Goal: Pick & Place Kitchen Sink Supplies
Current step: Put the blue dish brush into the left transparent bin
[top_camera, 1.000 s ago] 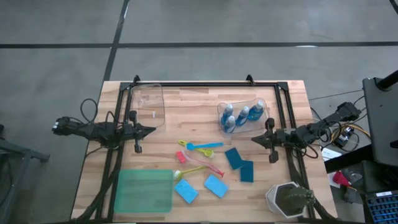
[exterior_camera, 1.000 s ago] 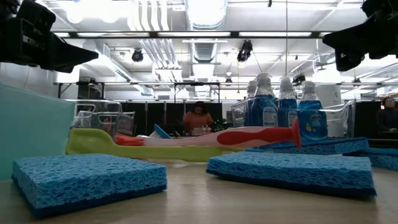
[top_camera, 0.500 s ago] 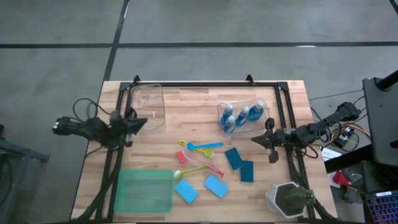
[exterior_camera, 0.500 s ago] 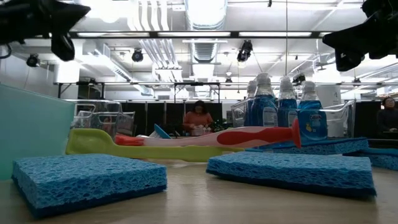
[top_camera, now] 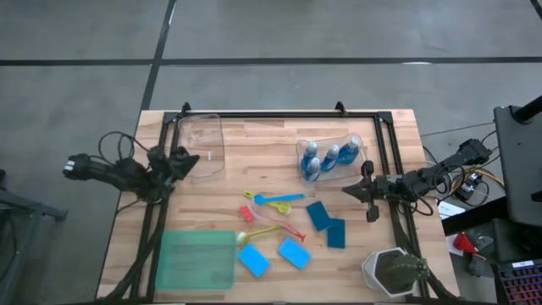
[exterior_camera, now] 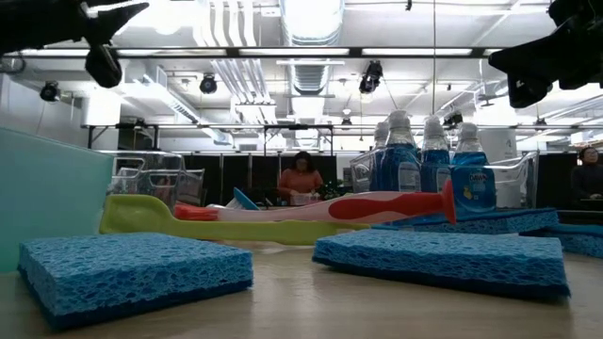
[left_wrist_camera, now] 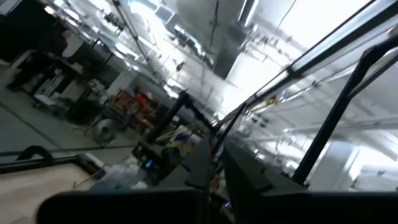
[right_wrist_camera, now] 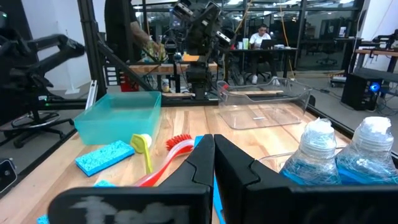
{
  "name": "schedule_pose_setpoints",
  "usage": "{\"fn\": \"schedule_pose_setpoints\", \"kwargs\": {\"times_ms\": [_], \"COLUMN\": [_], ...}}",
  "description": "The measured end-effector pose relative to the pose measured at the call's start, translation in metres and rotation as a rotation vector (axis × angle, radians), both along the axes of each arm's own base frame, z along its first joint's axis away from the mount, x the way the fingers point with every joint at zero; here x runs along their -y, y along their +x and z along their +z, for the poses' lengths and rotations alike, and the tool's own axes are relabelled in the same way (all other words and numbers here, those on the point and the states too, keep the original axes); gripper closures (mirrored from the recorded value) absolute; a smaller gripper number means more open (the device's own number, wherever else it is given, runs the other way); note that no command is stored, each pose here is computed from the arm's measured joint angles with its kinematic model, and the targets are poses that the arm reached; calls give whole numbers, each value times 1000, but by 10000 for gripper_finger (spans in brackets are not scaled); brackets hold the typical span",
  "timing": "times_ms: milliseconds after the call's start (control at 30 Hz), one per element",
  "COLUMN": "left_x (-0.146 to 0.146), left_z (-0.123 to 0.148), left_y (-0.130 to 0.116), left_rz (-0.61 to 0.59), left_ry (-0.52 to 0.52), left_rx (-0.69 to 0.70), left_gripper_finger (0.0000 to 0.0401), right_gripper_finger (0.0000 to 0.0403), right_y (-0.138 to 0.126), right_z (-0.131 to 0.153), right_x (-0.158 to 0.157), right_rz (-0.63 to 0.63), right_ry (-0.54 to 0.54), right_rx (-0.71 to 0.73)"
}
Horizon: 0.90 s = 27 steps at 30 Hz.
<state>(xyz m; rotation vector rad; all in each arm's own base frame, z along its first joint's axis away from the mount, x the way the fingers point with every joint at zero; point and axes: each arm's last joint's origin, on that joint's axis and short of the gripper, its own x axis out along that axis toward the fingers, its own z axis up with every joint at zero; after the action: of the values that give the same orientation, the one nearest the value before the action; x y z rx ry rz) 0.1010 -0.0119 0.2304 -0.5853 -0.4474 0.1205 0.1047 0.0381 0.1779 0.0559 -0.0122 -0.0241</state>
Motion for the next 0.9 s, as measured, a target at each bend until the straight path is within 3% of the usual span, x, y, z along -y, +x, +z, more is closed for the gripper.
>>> {"fn": "schedule_pose_setpoints", "kwargs": {"times_ms": [167,300,433,667,800,900], "left_x": [7,14,22,32,36,38], "left_z": [7,7,13,22,27,13], "left_y": [27,54,81,124,144,157], "left_rz": [9,-1,-56,-49,-16,-11], "left_ry": [73,130,182,341,425,478], "left_rx": [-181,-408,-584,-908,-973,-1044], "left_gripper_finger": [265,182,126,114,115,114], "right_gripper_finger": [394,394,394,394,394,394], "right_y": [0,0,0,0,0,1], "right_z": [0,0,0,0,0,-1], "right_x": [0,0,0,0,0,0], "right_rz": [0,0,0,0,0,0], "right_ry": [1,0,0,-2,-3,-3], "right_rx": [0,0,0,-3,-5,-7]}}
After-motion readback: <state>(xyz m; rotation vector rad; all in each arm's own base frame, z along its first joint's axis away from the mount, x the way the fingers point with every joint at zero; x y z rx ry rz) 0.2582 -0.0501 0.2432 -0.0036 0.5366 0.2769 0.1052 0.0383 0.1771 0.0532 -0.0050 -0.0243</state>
